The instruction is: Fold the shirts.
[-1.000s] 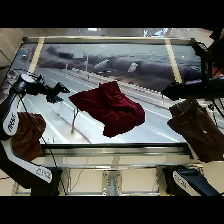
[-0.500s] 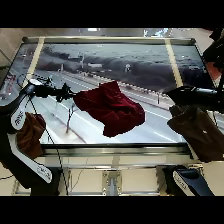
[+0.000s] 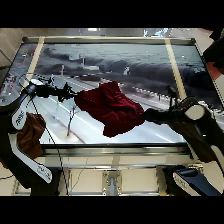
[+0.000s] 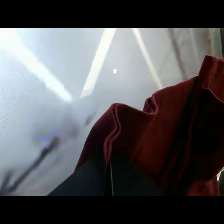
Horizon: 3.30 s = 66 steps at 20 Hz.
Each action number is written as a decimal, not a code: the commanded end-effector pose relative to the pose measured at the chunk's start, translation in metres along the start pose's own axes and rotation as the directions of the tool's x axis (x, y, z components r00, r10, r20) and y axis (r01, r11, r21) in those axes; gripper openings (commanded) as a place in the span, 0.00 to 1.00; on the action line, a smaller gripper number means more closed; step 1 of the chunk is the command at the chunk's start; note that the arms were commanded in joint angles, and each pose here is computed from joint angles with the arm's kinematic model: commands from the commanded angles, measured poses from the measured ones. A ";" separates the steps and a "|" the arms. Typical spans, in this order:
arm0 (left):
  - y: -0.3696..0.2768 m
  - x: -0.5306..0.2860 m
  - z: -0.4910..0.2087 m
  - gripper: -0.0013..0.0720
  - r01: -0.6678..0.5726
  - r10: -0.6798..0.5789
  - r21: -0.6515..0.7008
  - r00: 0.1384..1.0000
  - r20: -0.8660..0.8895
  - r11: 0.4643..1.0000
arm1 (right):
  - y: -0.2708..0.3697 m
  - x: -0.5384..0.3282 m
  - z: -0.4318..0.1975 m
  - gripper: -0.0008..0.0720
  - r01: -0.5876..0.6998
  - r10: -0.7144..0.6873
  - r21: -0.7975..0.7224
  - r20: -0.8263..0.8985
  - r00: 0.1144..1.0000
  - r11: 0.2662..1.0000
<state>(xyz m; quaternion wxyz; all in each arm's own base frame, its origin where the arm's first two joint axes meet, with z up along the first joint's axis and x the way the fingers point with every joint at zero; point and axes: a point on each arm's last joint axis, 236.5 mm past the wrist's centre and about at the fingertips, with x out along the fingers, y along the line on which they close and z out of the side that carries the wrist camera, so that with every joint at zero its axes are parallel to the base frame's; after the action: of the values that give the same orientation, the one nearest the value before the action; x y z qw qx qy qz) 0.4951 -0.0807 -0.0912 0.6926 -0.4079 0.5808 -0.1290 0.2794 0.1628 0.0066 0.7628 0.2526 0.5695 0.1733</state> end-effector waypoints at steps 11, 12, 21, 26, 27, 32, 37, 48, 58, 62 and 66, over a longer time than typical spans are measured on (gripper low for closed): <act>-0.038 -0.021 0.007 0.03 0.099 -0.103 0.088 0.994 0.046 0.991 | 0.048 0.097 0.050 0.03 -0.088 0.091 -0.040 0.093 0.992 0.995; -0.060 -0.040 0.012 0.03 0.147 -0.159 0.138 0.984 0.084 0.980 | 0.065 0.081 0.059 0.03 -0.099 0.112 -0.124 0.101 0.989 0.987; -0.235 -0.362 -0.064 0.03 -0.004 -0.468 0.674 0.716 0.518 0.739 | 0.216 -0.213 0.040 0.03 -0.037 0.344 -0.666 0.336 0.877 0.745; -0.225 -0.386 -0.105 0.03 -0.260 -0.309 0.639 0.706 0.637 0.724 | 0.184 -0.175 0.013 0.06 -0.081 0.241 -0.595 0.194 0.951 0.800; -0.224 -0.381 -0.106 0.03 -0.252 -0.301 0.642 0.721 0.623 0.724 | 0.173 -0.149 0.014 0.14 -0.093 0.211 -0.562 0.148 0.966 0.822; -0.215 -0.352 -0.100 0.03 -0.190 -0.279 0.654 0.793 0.542 0.733 | 0.119 -0.012 0.038 0.60 -0.118 0.134 -0.305 0.030 0.991 0.945; -0.202 -0.339 -0.086 0.03 -0.162 -0.257 0.636 0.819 0.514 0.754 | 0.075 0.114 0.067 0.60 -0.114 0.113 -0.083 -0.023 0.993 0.990; -0.192 -0.329 -0.074 0.03 -0.166 -0.243 0.644 0.833 0.497 0.747 | 0.091 0.212 0.121 0.54 -0.227 0.224 -0.029 -0.086 0.971 0.973; -0.192 -0.329 -0.074 0.03 -0.181 -0.244 0.660 0.833 0.497 0.729 | 0.075 0.238 0.092 0.53 -0.217 0.230 0.089 -0.188 0.955 0.972; -0.192 -0.329 -0.074 0.03 -0.181 -0.243 0.660 0.833 0.497 0.729 | 0.081 0.241 0.089 0.35 -0.227 0.239 0.084 -0.189 0.952 0.970; -0.192 -0.329 -0.074 0.03 -0.181 -0.243 0.660 0.833 0.497 0.729 | 0.086 0.242 0.087 0.18 -0.232 0.244 0.085 -0.183 0.952 0.969</act>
<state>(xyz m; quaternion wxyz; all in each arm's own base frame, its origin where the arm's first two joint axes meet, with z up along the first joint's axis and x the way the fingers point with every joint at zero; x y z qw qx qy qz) 0.3877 -0.0183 0.2771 0.9275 -0.1535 0.2586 -0.2220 0.4360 0.3457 -0.1147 0.6710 0.3205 0.6125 0.2680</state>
